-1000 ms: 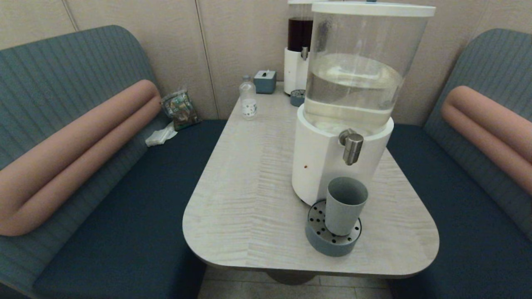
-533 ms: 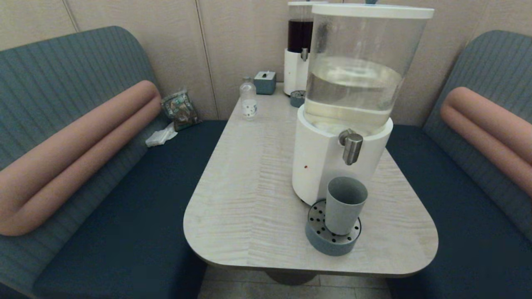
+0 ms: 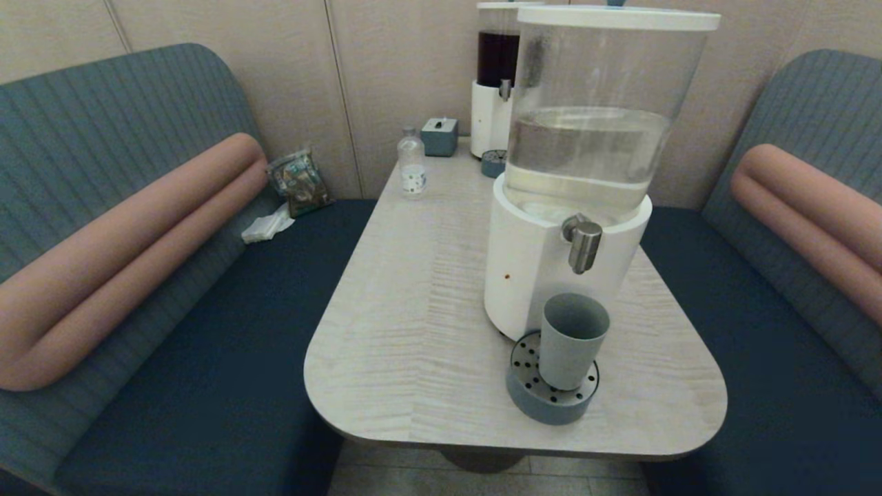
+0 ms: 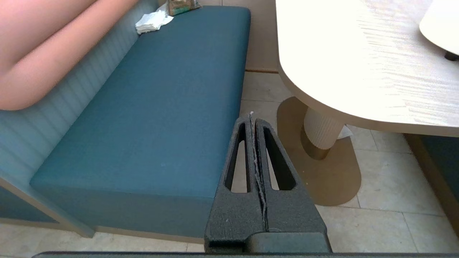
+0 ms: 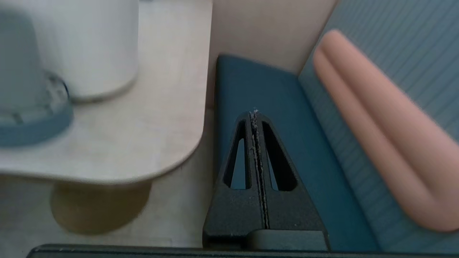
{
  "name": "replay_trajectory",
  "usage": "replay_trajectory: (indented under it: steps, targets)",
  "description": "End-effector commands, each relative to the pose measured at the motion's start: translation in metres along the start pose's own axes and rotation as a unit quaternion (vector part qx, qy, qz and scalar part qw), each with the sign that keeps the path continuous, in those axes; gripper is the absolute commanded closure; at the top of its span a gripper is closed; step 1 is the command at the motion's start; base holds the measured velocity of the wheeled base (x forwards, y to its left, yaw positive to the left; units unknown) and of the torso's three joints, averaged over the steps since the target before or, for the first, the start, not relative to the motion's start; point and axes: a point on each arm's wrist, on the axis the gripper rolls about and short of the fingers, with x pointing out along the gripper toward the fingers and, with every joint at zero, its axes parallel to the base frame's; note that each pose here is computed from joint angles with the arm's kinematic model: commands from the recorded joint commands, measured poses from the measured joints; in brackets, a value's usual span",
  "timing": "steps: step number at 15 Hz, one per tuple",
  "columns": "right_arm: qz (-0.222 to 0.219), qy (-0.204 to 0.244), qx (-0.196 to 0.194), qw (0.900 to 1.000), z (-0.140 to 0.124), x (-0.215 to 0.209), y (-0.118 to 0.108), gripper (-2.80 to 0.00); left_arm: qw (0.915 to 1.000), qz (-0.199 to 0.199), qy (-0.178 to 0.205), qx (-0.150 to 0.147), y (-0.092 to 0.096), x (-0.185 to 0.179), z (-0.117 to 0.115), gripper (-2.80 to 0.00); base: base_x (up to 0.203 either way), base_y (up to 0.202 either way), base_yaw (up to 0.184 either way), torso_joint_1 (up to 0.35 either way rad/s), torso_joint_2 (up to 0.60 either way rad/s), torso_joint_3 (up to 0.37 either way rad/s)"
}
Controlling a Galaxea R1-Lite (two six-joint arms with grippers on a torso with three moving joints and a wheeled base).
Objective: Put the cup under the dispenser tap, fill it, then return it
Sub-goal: Place the cup next to the water dispenser
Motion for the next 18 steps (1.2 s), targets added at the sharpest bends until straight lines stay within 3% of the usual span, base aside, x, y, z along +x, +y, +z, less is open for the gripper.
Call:
replay_trajectory:
  steps: [1,4,7,9,11,14,17,18]
  targets:
    - [0.005,0.015,-0.006,1.0,-0.02,0.001,0.005,0.0,1.0,0.0,0.001,0.0,0.0,0.0,0.0,0.0,0.0,0.0,0.0,0.0,0.0,0.0]
    - [0.035,0.035,-0.011,0.999,-0.033,0.001,0.01,0.0,1.0,0.0,0.001,0.0,0.0,0.0,0.0,0.0,0.0,0.0,0.0,0.0,0.0,0.0]
    - [0.031,0.054,-0.005,0.998,-0.041,-0.006,0.012,0.0,1.0,0.001,0.001,0.0,0.0,0.0,0.0,0.0,0.0,0.0,0.0,0.0,0.0,0.0]
    - [0.056,0.091,0.023,0.994,-0.051,-0.009,0.015,0.0,1.0,0.0,0.001,0.0,0.0,0.0,0.0,0.0,0.0,0.0,0.0,0.0,0.0,0.0]
    - [0.066,0.1,0.032,0.992,-0.053,-0.01,0.016,0.0,1.0,0.001,0.001,-0.001,0.0,0.0,0.0,0.0,0.0,0.0,0.0,0.0,0.0,0.0]
    - [0.082,0.044,0.032,0.995,-0.057,-0.023,0.016,0.0,1.0,0.001,0.001,-0.001,0.0,0.0,0.0,0.0,0.0,0.0,0.0,0.0,0.0,0.0]
    - [0.092,0.016,0.03,0.995,-0.059,-0.029,0.016,0.0,1.0,0.001,0.001,-0.001,0.0,0.0,0.0,0.0,0.0,0.0,0.0,0.0,0.0,0.0]
    - [0.098,0.026,0.024,0.995,-0.06,-0.029,0.016,0.0,1.0,0.001,0.001,-0.001,0.0,0.0,0.0,0.0,0.0,0.0,0.0,0.0,0.0,0.0]
